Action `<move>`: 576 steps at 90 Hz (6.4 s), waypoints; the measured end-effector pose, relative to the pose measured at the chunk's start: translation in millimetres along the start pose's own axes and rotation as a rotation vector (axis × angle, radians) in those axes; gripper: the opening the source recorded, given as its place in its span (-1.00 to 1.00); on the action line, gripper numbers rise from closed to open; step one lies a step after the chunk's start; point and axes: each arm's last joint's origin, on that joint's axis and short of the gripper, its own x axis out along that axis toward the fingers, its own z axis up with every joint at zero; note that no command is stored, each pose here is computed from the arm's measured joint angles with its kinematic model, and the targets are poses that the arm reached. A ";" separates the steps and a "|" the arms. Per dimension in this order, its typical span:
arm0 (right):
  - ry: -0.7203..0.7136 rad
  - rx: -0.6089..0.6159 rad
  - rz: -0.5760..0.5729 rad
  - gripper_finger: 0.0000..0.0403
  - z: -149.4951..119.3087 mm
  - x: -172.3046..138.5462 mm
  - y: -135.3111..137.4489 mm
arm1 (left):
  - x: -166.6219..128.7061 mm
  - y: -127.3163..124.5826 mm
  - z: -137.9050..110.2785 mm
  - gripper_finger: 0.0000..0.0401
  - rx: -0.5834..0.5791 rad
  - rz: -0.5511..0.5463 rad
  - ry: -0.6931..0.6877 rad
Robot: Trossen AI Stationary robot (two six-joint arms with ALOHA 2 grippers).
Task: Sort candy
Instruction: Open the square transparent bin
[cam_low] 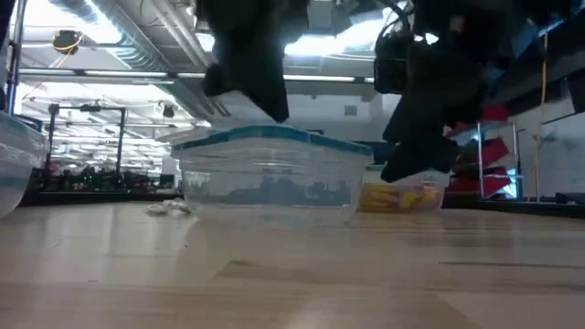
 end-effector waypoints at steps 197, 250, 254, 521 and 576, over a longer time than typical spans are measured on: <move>-0.273 -0.038 -0.092 0.17 -56.8 13.1 19.8 | 82.0 8.2 -19.9 -1.00 0.018 -0.014 0.054; -0.460 -0.001 -0.087 0.17 -46.9 34.9 5.8 | 84.8 9.7 -20.7 -1.00 0.039 -0.027 0.050; -0.474 0.000 -0.072 0.17 -45.7 34.4 7.2 | 86.0 10.3 -21.9 -1.00 0.031 -0.029 0.047; -0.024 0.519 -0.463 0.17 25.9 -10.7 3.5 | 11.1 23.4 -53.3 -1.00 -0.085 -0.018 0.054; 0.045 0.353 -0.081 0.17 3.6 14.0 57.3 | -9.4 17.3 -25.9 -1.00 0.021 -0.018 -0.138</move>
